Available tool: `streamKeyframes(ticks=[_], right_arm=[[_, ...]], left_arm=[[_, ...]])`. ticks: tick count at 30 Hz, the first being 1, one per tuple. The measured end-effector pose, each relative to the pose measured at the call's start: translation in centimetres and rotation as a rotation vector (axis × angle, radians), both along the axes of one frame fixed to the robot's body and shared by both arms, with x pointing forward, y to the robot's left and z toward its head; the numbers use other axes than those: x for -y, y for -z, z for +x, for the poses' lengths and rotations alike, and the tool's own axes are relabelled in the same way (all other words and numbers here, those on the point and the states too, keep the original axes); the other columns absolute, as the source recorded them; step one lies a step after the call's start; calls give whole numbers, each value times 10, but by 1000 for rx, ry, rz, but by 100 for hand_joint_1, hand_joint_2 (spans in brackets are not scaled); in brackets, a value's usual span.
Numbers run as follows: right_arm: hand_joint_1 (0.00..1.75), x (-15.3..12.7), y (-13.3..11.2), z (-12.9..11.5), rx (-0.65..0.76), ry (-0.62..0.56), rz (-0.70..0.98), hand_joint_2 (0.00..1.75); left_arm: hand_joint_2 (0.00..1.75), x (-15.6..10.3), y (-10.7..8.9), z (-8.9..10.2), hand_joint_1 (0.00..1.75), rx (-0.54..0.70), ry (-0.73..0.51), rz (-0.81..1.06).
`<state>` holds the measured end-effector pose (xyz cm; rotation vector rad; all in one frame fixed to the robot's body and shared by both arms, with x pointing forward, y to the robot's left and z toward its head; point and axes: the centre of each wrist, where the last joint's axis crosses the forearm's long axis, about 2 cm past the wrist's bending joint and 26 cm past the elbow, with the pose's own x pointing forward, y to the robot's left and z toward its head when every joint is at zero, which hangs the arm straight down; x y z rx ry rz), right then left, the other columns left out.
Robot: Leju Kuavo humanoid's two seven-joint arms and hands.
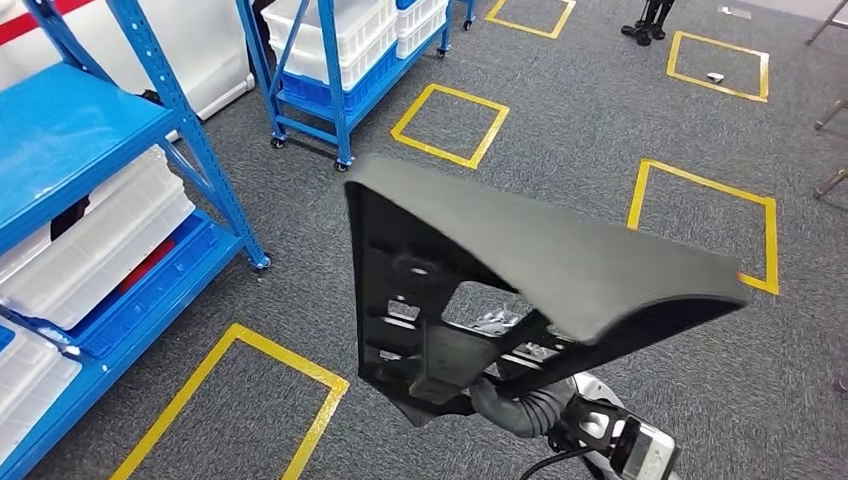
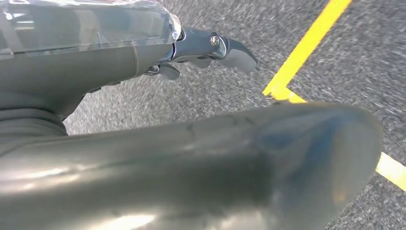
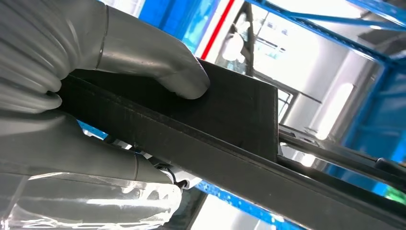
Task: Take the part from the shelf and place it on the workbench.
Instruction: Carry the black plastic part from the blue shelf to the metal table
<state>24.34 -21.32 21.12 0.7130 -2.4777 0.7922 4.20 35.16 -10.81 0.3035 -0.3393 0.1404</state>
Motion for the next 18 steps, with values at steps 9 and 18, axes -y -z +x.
streamKeyframes(ticks=[9, 18], right_arm=[[175, -4, -5, -15, -33, -66, 91, 175], [175, 0, -15, -12, -28, -97, 156, 175]], left_arm=[[0, 9, 1, -4, 0, -13, -15, -7], [0, 11, 1, -2, 0, 15, -50, -19]])
